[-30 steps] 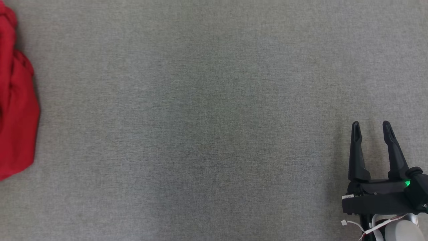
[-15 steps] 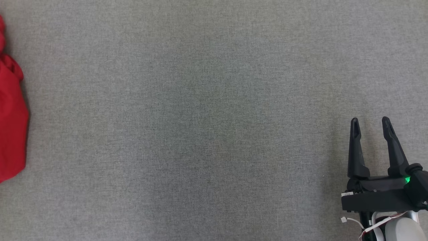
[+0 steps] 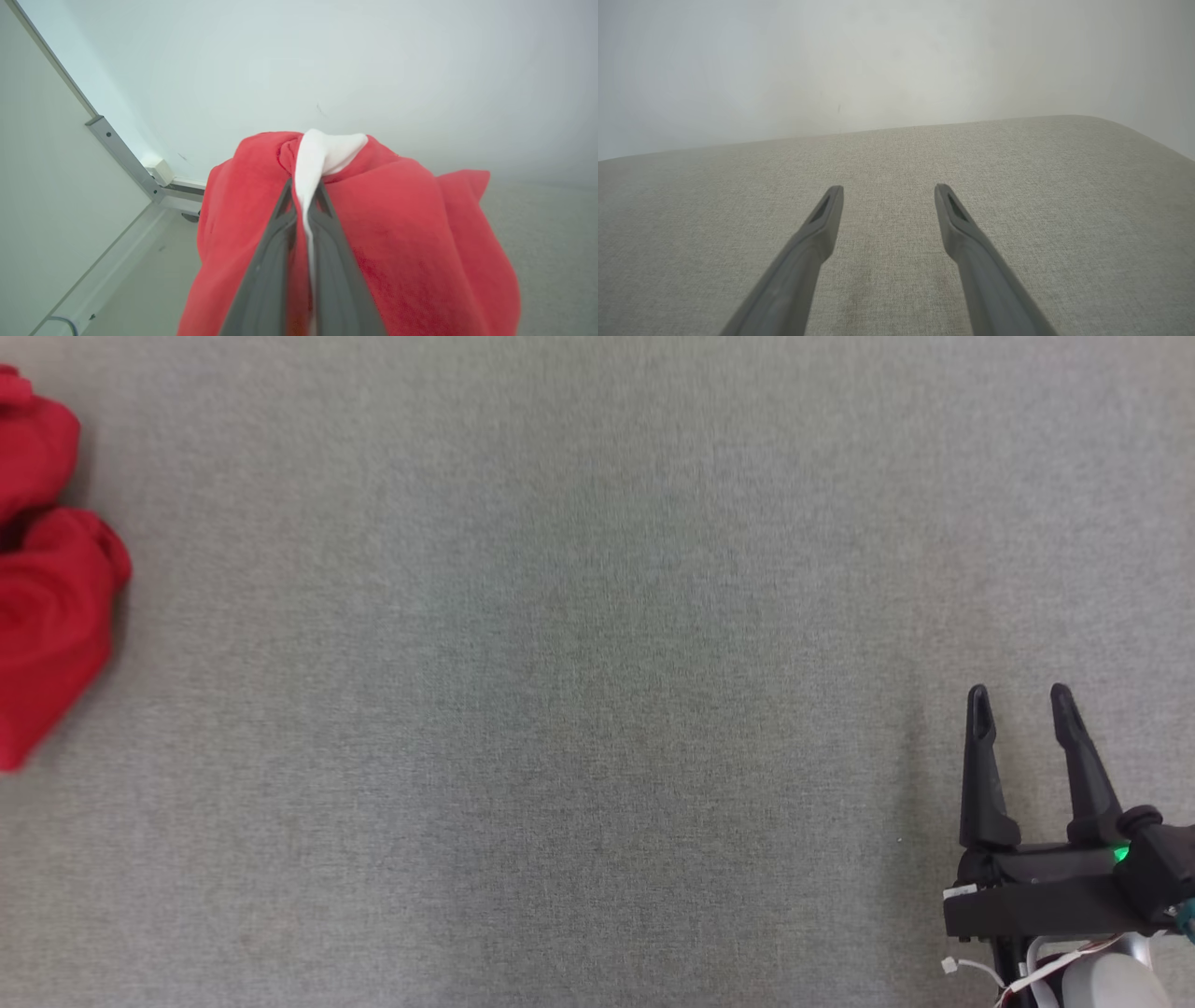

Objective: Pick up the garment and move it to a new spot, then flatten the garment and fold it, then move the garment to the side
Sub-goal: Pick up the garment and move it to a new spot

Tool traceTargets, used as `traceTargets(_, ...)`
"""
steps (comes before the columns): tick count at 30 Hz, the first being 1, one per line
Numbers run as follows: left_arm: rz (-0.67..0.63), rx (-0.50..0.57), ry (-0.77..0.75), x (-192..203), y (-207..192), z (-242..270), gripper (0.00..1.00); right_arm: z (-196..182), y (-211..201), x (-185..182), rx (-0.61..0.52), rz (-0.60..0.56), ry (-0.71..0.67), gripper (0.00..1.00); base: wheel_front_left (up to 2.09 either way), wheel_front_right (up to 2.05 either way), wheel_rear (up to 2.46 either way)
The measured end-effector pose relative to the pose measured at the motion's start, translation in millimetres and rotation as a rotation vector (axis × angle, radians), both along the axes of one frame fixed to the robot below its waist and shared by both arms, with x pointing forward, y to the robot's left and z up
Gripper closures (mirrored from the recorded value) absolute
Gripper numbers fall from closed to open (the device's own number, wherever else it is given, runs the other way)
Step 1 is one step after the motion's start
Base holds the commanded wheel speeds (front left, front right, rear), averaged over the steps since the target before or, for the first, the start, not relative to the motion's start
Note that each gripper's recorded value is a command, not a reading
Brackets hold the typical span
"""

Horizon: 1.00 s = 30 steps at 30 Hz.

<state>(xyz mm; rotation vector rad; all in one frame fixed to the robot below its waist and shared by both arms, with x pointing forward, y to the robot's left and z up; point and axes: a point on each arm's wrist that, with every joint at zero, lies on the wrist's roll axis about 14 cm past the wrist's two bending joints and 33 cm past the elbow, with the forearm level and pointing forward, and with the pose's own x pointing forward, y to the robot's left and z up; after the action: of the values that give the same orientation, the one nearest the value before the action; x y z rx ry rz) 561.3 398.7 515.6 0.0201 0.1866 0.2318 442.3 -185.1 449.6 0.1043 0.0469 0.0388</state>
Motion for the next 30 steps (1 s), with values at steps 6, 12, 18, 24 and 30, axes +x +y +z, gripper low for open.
traceTargets(6, -0.061, 0.089, -0.222, 7, -10, 86, 1.0, 9, 5, -7, 0.039, 0.007, -0.024, 0.0, 0.0, 0.0, 0.0)
traceTargets(12, -0.214, 0.176, -0.453, 16, -62, 185, 1.0, 18, -2, -22, 0.075, -0.021, -0.043, 0.0, 0.0, 0.0, 0.0)
traceTargets(18, -0.422, 0.175, -0.614, 22, -151, 247, 1.0, 23, -18, -38, 0.098, -0.074, -0.05, 0.0, 0.0, 0.0, 0.0)
traceTargets(24, -0.642, 0.112, -0.706, 12, -256, 280, 1.0, 32, -38, -57, 0.111, -0.138, -0.07, 0.0, 0.0, 0.0, 0.0)
traceTargets(30, -0.844, -0.009, -0.751, -10, -351, 287, 1.0, 40, -60, -77, 0.114, -0.209, -0.089, 0.0, 0.0, 0.0, 0.0)
